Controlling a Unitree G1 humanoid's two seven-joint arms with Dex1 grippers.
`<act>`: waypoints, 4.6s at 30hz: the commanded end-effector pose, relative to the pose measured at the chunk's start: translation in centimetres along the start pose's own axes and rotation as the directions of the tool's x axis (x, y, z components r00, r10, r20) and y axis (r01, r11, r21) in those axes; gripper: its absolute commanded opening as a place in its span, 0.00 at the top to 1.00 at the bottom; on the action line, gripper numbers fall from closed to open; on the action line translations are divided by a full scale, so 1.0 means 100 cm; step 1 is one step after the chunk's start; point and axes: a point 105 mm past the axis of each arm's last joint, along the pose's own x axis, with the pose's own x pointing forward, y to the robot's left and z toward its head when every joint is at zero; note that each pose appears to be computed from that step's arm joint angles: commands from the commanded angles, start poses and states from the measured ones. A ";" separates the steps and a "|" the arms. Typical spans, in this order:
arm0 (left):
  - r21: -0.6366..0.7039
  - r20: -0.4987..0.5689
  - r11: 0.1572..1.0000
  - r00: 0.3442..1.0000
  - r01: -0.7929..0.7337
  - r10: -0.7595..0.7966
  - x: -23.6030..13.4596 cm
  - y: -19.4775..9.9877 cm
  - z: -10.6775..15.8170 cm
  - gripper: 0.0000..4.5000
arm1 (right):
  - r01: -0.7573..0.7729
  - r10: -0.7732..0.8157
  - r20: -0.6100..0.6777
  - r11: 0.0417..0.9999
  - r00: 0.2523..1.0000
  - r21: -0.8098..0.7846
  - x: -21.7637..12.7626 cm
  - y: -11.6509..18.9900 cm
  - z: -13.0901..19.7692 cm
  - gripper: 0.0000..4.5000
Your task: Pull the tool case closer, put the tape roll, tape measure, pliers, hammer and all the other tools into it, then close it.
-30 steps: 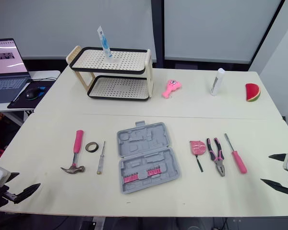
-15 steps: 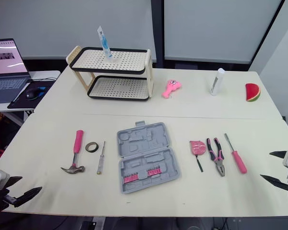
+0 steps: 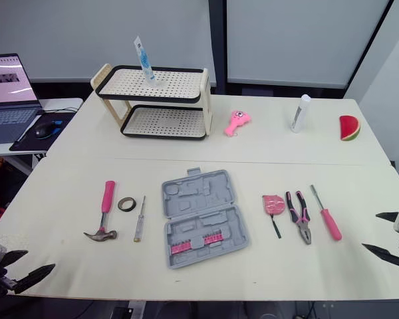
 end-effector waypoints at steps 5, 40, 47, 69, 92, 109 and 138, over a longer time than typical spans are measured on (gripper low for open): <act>-0.009 0.093 1.000 0.996 0.002 -0.001 0.000 -0.008 0.019 0.00 | 0.028 -0.027 0.077 1.000 0.997 -0.010 0.010 -0.004 0.028 0.00; 0.275 0.114 0.818 0.828 0.505 -0.549 0.124 -0.144 0.110 1.00 | -0.211 0.225 0.129 0.971 0.966 -0.114 0.193 0.062 0.171 1.00; 0.301 0.114 0.805 0.818 0.512 -0.563 0.128 -0.153 0.112 1.00 | -0.253 0.272 0.133 0.957 0.953 -0.140 0.217 0.072 0.182 1.00; 0.356 0.128 0.788 0.810 0.501 -0.573 0.153 -0.165 0.115 1.00 | -0.307 0.331 0.138 0.936 0.933 -0.173 0.239 0.081 0.190 1.00; 0.436 0.081 0.662 0.705 0.610 -0.704 0.152 -0.198 0.116 1.00 | -0.330 0.333 0.138 0.943 0.933 -0.043 0.204 0.105 0.165 1.00; 0.462 -0.065 0.462 0.549 0.757 -0.833 0.132 -0.242 0.124 1.00 | -0.335 0.329 0.069 0.931 0.942 0.145 0.157 0.148 0.129 1.00; 0.407 -0.136 0.437 0.526 0.802 -0.839 0.109 -0.250 0.107 1.00 | -0.412 0.416 0.014 0.894 0.909 0.176 0.146 0.172 0.114 1.00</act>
